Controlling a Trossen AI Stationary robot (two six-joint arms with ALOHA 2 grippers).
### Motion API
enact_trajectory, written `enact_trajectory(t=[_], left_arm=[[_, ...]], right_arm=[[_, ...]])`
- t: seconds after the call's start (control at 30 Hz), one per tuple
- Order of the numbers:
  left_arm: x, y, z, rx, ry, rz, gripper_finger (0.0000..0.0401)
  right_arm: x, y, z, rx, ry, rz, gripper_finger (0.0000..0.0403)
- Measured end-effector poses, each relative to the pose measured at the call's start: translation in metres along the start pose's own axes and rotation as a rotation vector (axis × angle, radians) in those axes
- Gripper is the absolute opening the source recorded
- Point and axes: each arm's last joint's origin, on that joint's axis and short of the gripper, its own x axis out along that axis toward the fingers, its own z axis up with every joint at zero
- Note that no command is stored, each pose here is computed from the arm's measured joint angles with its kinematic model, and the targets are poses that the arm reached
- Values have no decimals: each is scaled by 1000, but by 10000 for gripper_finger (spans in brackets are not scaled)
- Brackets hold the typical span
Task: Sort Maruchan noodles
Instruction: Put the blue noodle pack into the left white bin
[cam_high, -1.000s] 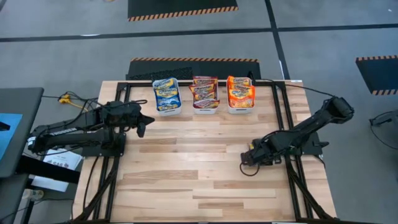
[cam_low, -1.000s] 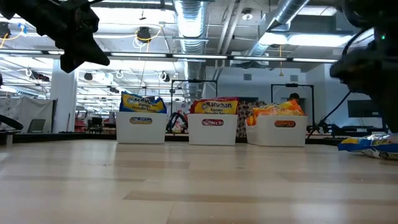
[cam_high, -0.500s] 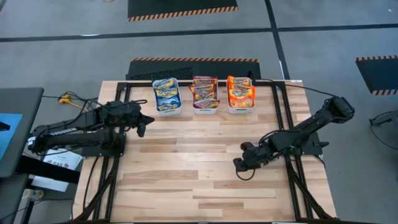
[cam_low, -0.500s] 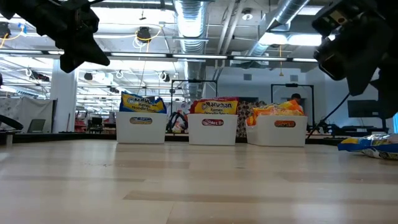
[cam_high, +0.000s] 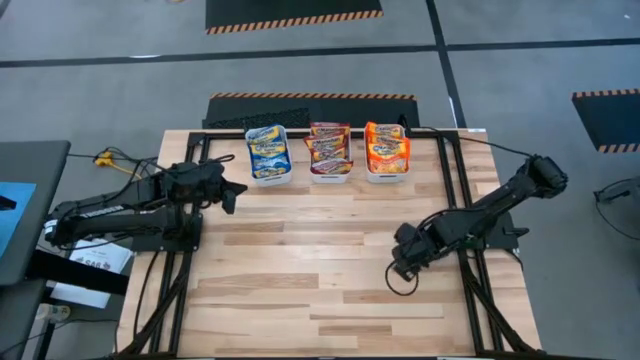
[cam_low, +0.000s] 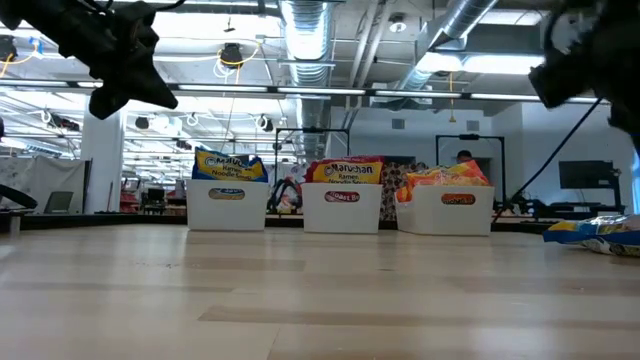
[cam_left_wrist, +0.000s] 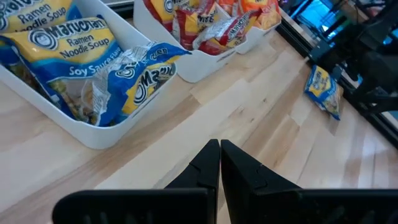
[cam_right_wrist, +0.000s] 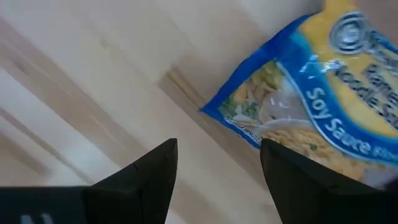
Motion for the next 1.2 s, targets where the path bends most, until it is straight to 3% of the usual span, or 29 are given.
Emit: enact_trajectory(t=[0.17, 0.5, 0.63, 0.9, 1.2], left_arm=[[0, 0, 0, -48, -3, 5, 0], [0, 0, 0, -101, -5, 6, 0], [0, 0, 0, -121, -6, 4, 0], [0, 0, 0, -134, -11, 10, 0], [0, 0, 0, -133, -8, 12, 0]], right_arm=[[24, -2, -7, -163, 68, -160, 255], [62, 3, -18, -341, 107, -391, 255], [66, 7, -24, -382, 121, -439, 255], [71, 14, -21, -398, -34, -451, 255], [86, 17, -12, -413, 21, -511, 249]])
